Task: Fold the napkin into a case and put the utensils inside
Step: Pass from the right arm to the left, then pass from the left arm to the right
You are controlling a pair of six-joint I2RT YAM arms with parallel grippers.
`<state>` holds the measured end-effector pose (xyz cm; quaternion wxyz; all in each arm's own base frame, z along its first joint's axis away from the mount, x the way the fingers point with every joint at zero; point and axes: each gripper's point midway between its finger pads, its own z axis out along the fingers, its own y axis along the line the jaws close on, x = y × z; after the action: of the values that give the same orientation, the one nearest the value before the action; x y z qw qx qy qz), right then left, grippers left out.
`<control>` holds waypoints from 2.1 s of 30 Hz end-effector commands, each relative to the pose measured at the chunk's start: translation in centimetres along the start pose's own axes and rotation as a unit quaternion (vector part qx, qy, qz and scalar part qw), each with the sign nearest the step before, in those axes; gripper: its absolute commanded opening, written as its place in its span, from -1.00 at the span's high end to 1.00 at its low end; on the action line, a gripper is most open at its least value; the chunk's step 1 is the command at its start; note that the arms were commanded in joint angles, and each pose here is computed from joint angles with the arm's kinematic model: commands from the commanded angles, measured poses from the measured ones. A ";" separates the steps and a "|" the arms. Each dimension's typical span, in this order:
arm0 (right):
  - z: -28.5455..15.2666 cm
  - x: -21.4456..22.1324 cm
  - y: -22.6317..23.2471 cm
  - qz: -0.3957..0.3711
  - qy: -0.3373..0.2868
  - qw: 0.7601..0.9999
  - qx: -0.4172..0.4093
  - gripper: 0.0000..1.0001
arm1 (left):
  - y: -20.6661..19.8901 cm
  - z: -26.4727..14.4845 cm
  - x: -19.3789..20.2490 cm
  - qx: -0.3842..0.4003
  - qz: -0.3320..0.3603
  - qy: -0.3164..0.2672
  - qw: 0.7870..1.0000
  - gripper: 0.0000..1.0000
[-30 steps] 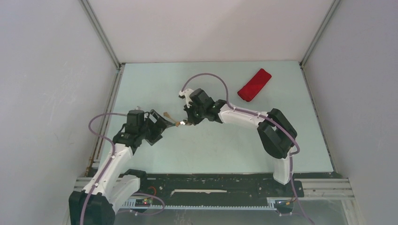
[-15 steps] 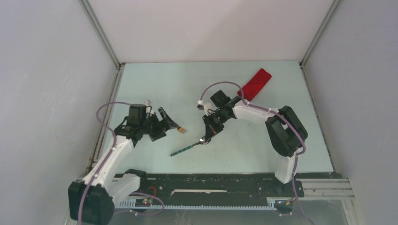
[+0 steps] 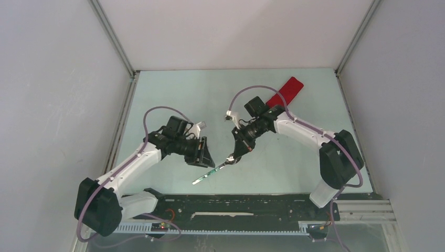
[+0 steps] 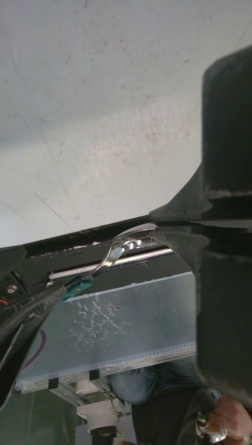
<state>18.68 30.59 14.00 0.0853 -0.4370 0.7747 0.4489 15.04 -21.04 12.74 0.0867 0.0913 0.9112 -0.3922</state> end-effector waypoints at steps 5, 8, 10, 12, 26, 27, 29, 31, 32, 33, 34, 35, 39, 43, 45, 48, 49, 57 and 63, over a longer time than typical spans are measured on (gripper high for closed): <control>-0.9 -0.7 2.8 -0.043 -0.014 0.999 -0.020 1.00 | -5.1 -1.0 2.9 0.125 0.065 0.054 0.988 -0.22; -0.9 -0.6 2.9 -0.044 -0.010 0.999 -0.018 1.00 | -6.0 -1.1 3.5 0.149 0.064 0.061 0.985 -0.15; -1.0 -0.7 3.1 -0.046 -0.014 0.999 -0.022 1.00 | -5.8 -1.0 3.6 0.144 0.058 0.061 0.986 0.20; -1.1 -1.2 3.1 -0.047 -0.024 0.998 -0.021 1.00 | -5.7 -0.9 3.6 0.139 0.052 0.059 0.987 0.60; -6.9 -6.9 -0.7 0.169 -0.339 0.925 0.033 -0.54 | -6.3 -1.1 -2.3 0.124 0.037 -0.132 0.983 1.00; -6.8 -7.0 -0.6 0.170 -0.347 0.922 0.029 -0.51 | -6.3 -0.9 -2.5 0.127 0.030 -0.135 0.982 1.00; -6.6 -7.2 -0.4 0.173 -0.366 0.914 0.010 -0.33 | -6.3 -0.7 -3.0 0.130 0.019 -0.143 0.981 1.00; -6.5 -7.1 -0.5 0.181 -0.391 0.902 0.000 -0.18 | -6.5 -0.6 -3.4 0.136 0.009 -0.148 0.980 1.00; -6.6 -7.5 -0.2 0.174 -0.405 0.898 -0.007 -0.11 | -6.7 -0.6 -3.5 0.141 0.004 -0.151 0.978 1.00; -6.5 -7.8 0.0 0.172 -0.412 0.895 -0.010 0.02 | -6.9 -0.6 -3.8 0.148 0.002 -0.157 0.976 1.00; -6.3 -7.9 0.0 0.175 -0.416 0.892 -0.009 0.09 | -7.1 -0.7 -4.0 0.155 -0.002 -0.162 0.974 1.00; -6.2 -8.1 -0.1 0.175 -0.421 0.890 -0.007 0.12 | -7.3 -0.7 -4.2 0.160 -0.006 -0.167 0.973 1.00; -6.0 -8.3 -0.8 0.194 -0.440 0.877 0.002 -0.08 | -7.6 -0.8 -4.6 0.173 -0.015 -0.179 0.968 1.00; -5.7 -9.0 -0.9 0.200 -0.450 0.870 -0.015 0.09 | -7.8 -0.7 -4.6 0.184 -0.018 -0.179 0.966 1.00; -5.4 -9.0 -1.3 0.207 -0.449 0.869 -0.015 0.13 | -7.9 -0.8 -4.6 0.187 -0.019 -0.180 0.966 1.00; -5.2 -9.1 -1.5 0.207 -0.449 0.869 -0.018 0.15 | -8.1 -0.9 -4.7 0.192 -0.019 -0.183 0.964 1.00; -5.0 -9.0 -1.6 0.207 -0.447 0.870 -0.019 0.15 | -8.2 -1.0 -4.8 0.195 -0.019 -0.184 0.963 1.00; -4.2 -8.5 -1.5 0.217 -0.449 0.866 -0.035 0.24 | -8.2 -0.8 -4.9 0.202 -0.027 -0.187 0.961 1.00; -3.9 -8.5 -1.4 0.223 -0.449 0.864 -0.043 0.33 | -8.1 -0.6 -5.1 0.201 -0.028 -0.187 0.961 1.00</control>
<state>25.71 32.16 18.56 0.2866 -0.0064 0.7299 0.6205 17.77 -26.16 18.83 0.2113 -0.0049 0.7988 -0.5632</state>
